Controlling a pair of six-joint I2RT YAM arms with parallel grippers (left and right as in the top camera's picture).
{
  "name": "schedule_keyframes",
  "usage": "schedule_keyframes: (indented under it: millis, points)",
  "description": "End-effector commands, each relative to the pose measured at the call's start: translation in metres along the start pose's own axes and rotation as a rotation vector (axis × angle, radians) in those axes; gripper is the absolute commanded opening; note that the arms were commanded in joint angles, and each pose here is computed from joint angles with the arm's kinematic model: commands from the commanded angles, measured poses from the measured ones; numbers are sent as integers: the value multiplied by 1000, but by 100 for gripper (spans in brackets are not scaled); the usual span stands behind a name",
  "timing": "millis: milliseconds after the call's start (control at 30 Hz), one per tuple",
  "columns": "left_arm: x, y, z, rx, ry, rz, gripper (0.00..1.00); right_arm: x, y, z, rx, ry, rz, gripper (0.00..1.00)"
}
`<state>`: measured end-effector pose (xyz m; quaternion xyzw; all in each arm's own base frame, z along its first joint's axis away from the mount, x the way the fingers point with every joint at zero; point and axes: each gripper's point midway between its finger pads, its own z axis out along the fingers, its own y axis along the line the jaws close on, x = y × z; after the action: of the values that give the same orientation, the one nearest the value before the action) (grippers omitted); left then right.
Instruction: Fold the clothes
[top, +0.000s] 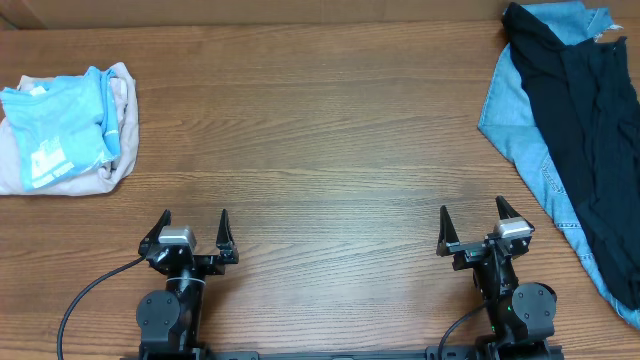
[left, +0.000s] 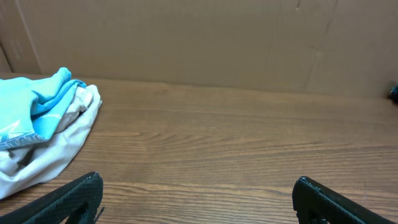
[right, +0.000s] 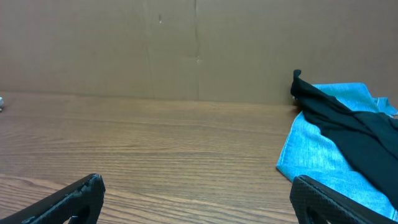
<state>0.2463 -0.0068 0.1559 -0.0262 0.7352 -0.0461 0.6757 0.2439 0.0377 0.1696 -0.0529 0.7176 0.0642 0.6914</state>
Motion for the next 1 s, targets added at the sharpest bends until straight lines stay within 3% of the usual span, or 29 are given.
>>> schedule_keyframes:
  millis: [0, 967]
  points:
    - [-1, 0, 0, 2, -9, -10, 100, 4, 0, 1, -1, 5, -1, 100]
    - [-1, 0, 0, 2, -9, -10, 100, 4, 0, 1, -1, 5, -1, 100]
